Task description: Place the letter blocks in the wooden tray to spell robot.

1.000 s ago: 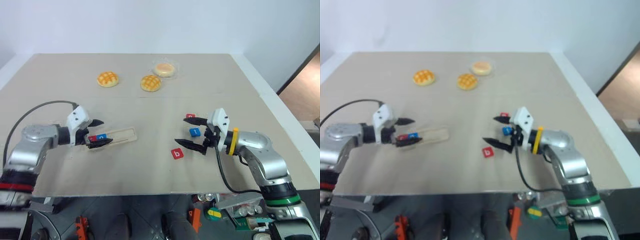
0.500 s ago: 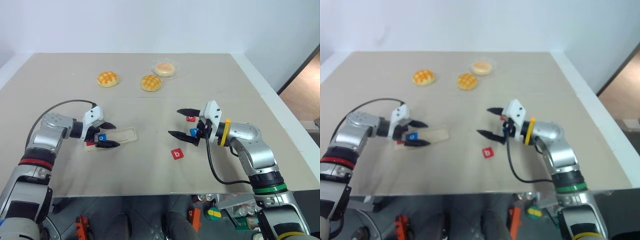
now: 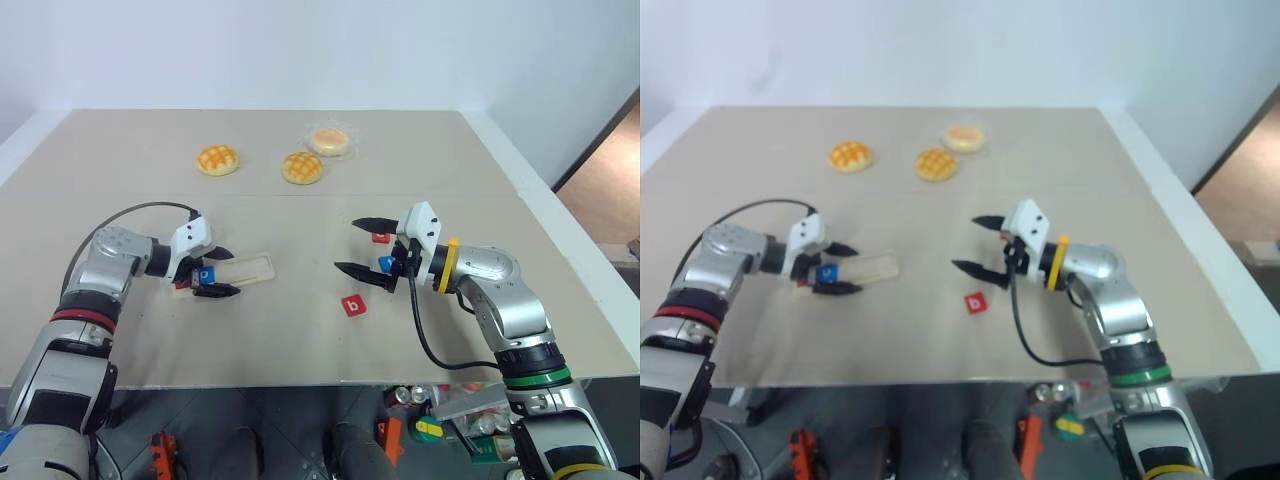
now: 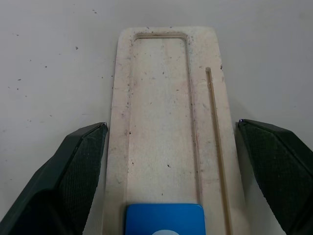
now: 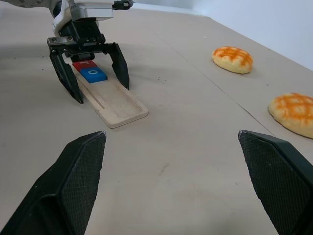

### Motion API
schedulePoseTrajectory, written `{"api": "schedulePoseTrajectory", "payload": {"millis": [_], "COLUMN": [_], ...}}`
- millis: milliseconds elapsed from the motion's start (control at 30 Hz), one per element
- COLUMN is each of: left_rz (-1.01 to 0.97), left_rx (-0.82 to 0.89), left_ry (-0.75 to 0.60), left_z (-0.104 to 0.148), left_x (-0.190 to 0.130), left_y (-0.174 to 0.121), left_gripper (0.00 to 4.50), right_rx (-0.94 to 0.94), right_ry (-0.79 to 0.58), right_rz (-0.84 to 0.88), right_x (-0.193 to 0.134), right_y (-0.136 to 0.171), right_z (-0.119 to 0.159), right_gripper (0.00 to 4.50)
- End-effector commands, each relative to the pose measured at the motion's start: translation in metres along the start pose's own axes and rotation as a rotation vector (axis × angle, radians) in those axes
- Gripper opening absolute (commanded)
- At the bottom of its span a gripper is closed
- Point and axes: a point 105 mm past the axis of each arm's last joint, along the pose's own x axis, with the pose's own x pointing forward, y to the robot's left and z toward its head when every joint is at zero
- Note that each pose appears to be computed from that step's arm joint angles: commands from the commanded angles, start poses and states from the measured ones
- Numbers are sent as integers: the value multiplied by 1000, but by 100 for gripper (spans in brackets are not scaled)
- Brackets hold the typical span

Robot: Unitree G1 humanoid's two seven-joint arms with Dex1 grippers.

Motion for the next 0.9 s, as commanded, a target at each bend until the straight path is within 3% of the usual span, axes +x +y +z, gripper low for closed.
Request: {"api": "schedulePoseTrajectory", "payload": {"millis": [33,167,200,300,500,767,900], "left_rz": [4,17,20,22,4,-141,-238], "left_rx": [-20,-25,-30,-98,-113,180,251], "left_ry": [108,140,143,119,113,36,61], "left_z": [-26,-37,-38,-42,-43,29,43], "left_x": [-2,-4,-5,-6,-7,27,46], "left_y": [-3,-4,-4,-6,-10,-27,-50], "left_gripper": [450,450,398,332,326,326,326], "right_rx": [-32,-31,-30,-34,-39,-6,3], "right_ry": [-19,-15,-14,-13,-13,-16,-5], "right_rz": [9,10,10,11,16,86,117], "right_x": [1,0,0,0,1,-5,-11], "right_y": [3,3,2,1,0,5,7], "right_z": [9,9,8,9,10,14,13], "right_gripper": [449,449,450,450,450,450,450]}}
